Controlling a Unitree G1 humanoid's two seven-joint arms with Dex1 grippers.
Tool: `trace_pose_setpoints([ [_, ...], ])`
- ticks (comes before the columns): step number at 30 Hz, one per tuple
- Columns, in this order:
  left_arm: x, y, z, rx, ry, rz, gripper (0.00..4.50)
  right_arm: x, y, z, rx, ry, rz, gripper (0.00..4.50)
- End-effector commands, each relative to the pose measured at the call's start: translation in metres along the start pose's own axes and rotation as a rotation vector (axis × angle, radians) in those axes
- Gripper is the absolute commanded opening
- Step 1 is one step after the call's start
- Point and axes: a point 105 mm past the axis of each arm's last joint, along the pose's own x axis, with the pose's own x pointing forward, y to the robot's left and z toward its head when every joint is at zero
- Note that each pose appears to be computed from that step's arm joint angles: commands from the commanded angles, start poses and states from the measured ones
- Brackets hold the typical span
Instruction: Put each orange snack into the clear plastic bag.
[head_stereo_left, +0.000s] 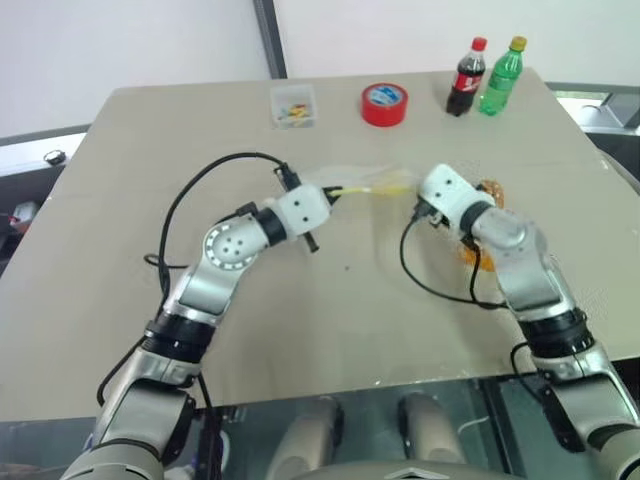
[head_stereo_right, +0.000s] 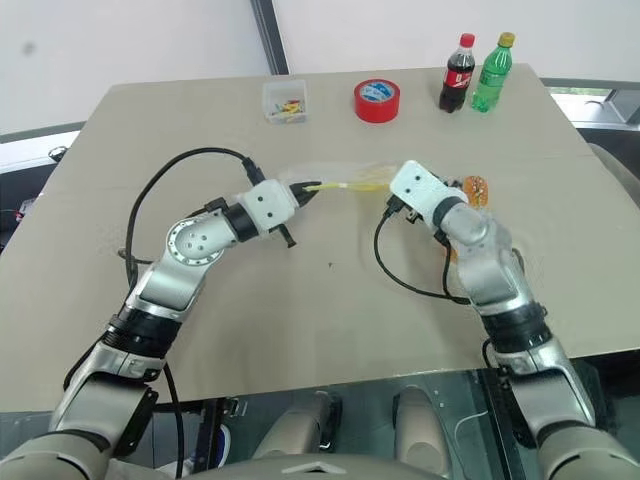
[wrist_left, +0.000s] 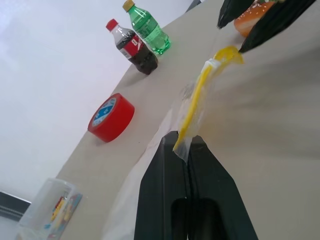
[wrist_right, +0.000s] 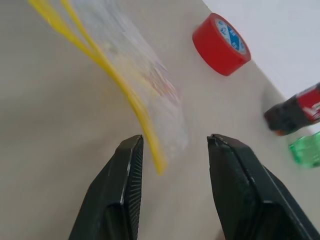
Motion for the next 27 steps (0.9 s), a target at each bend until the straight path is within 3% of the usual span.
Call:
trace_pose_setpoints([
  [1, -0.008, 0.009, -0.001, 0.054, -0.031, 0.028, 0.0, -0.022, -0.006, 0.017, 0.134, -0.073, 0.005, 1.78],
  [4, -0.01, 0.01, -0.005, 0.047, -0.034, 0.039, 0.0, -0.03, 0.004, 0.022, 0.311, -0.106, 0.064, 0.99],
  [6, -0.011, 0.009, -0.005, 0.055, -0.04, 0.031, 0.0, -0.031, 0.015, 0.028, 0.402, -0.129, 0.122, 0.11],
  [7, -0.012, 0.01, -0.006, 0.046, -0.038, 0.038, 0.0, -0.03, 0.023, 0.035, 0.454, -0.148, 0.162, 0.04],
  [15, -0.015, 0.01, -0.001, 0.039, -0.047, 0.042, 0.0, -0.014, 0.057, 0.062, 0.642, -0.199, 0.276, 0.04],
  [27, -0.023, 0.007, 0.008, 0.032, -0.056, 0.031, 0.0, 0.009, 0.065, 0.072, 0.794, -0.235, 0.294, 0.04],
])
